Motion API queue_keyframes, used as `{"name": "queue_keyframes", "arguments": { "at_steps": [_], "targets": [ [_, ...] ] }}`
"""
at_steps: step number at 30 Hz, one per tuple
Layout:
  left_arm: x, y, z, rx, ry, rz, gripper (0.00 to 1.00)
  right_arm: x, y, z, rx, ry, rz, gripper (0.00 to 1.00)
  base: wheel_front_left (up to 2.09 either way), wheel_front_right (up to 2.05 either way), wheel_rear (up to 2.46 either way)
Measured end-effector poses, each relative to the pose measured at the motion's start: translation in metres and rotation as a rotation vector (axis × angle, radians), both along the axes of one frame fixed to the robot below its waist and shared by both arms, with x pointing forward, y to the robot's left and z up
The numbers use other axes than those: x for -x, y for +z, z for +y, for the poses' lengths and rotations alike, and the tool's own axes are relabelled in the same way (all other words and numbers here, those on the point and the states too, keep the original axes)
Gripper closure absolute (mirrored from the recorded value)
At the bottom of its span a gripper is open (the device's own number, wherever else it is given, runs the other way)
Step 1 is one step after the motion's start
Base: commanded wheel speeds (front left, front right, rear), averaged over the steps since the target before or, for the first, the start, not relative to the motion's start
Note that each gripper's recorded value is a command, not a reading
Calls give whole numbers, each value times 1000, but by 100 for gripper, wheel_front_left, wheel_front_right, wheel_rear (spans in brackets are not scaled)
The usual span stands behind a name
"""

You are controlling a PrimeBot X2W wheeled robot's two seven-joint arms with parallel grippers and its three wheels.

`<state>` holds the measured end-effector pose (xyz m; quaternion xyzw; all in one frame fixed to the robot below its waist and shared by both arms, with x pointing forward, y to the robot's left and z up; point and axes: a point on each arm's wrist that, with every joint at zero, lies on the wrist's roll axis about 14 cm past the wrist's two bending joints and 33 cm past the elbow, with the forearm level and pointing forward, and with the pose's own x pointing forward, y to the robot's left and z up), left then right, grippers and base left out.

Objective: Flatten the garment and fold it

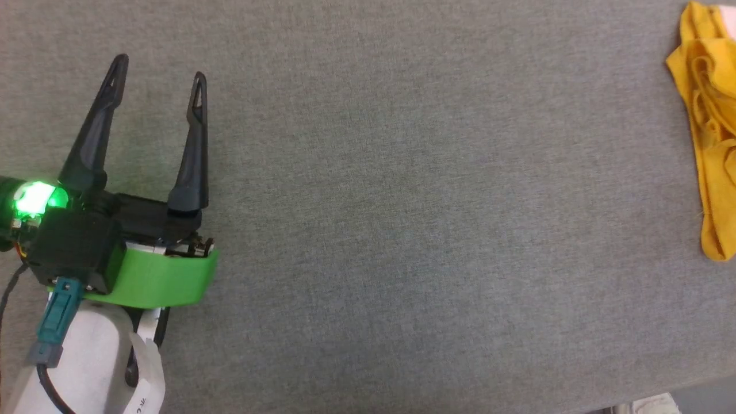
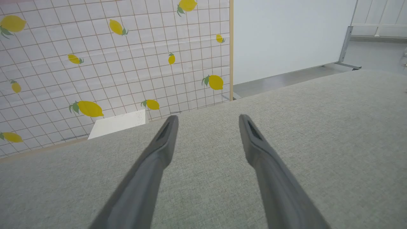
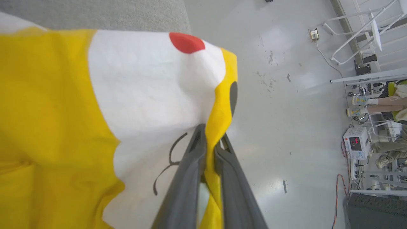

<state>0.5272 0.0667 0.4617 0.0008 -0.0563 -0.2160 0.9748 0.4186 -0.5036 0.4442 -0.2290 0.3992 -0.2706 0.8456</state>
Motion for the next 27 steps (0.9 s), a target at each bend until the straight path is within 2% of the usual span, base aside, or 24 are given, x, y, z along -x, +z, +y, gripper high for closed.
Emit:
{"name": "queue_keyframes", "arguments": {
  "at_steps": [4,6,7,13,20,27],
  "targets": [
    [-3,-12,0,0,-2,17,0,-2,-13,-2,11,-3,11,100,0,0,0],
    [-4,-17,0,4,-2,25,0,-4,-21,-2,5,-9,19,41,0,0,0],
    [-5,-18,0,5,-3,26,0,-4,-23,-2,5,-10,25,0,0,0,0],
    [-5,-12,-2,48,2,19,0,-7,-24,-4,8,-10,22,0,0,0,0],
    [1,7,3,90,30,-18,0,-7,-4,-9,26,8,-15,0,0,0,0],
    [19,17,17,81,103,-7,0,-16,20,13,-5,80,-103,0,0,0,0]
  ]
}}
